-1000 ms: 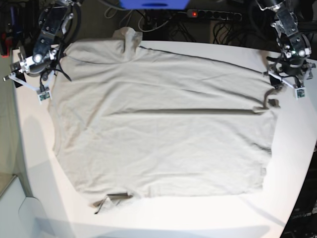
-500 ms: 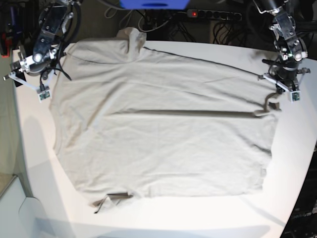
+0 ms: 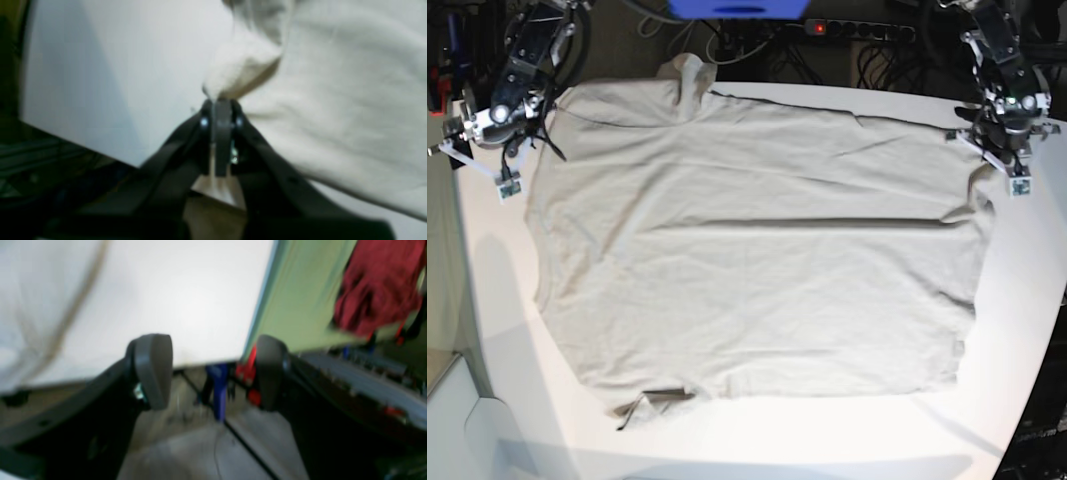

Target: Layout the t-shirt on the table in an organized manner, then fold the t-shirt properly

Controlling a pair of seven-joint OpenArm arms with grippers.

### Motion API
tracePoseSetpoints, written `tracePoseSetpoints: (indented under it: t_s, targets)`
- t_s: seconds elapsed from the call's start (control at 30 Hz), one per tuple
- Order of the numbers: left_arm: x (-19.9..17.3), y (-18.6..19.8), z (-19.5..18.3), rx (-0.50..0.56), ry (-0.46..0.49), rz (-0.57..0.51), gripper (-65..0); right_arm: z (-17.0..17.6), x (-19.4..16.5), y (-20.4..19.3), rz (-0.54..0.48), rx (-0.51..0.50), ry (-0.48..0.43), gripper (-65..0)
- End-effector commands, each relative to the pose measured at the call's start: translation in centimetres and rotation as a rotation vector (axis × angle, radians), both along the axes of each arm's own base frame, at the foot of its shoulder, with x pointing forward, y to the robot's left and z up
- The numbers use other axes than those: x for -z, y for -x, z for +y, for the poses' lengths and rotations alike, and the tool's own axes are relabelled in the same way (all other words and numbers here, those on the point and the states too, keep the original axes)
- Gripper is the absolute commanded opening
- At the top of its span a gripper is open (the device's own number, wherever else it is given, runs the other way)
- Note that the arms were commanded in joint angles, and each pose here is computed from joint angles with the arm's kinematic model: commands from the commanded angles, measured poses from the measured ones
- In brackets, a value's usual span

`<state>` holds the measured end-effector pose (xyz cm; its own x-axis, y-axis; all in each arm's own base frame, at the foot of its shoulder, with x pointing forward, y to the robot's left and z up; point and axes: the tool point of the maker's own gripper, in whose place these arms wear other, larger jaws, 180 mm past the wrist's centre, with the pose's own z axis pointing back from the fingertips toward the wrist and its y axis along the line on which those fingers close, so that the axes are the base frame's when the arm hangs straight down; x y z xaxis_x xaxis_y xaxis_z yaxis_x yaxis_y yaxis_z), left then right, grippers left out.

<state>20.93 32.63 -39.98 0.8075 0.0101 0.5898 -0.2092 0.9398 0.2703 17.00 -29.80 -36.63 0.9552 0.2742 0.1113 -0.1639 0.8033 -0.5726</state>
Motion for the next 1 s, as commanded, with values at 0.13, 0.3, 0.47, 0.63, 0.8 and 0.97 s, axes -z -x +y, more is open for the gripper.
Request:
tracePoseSetpoints:
  t_s: [0.13, 0.3, 0.47, 0.63, 0.8, 0.97]
  targets:
    - [-1.7, 0.6, -0.2, 0.008, -0.033, -0.016, -64.6, 0.0, -0.1, 0.9, 0.043, -0.005, 0.018, -26.2]
    - [-1.6, 1.4, -0.4, 0.013, -0.037, -0.003, -64.6, 1.7, 1.0, 1.7, 0.067, -0.027, -0.022, -26.2]
    - [-1.3, 1.6, -0.7, 0.01, -0.028, 0.001, -64.6, 4.2, 1.7, 1.0, 0.064, -0.063, -0.072, -26.3]
    - [-1.2, 1.8, -0.7, 0.011, -0.029, 0.003, -64.6, 5.8, 1.8, 0.2, 0.064, -0.111, -0.088, -26.5]
    - [-1.3, 1.8, -0.6, 0.012, -0.03, 0.001, -64.6, 6.3, 2.0, 0.0, 0.06, -0.12, -0.101, -26.6]
    - [-1.2, 1.8, -0.7, 0.011, -0.029, 0.003, -64.6, 7.2, 1.8, -1.6, 0.013, -0.136, -0.146, -26.6]
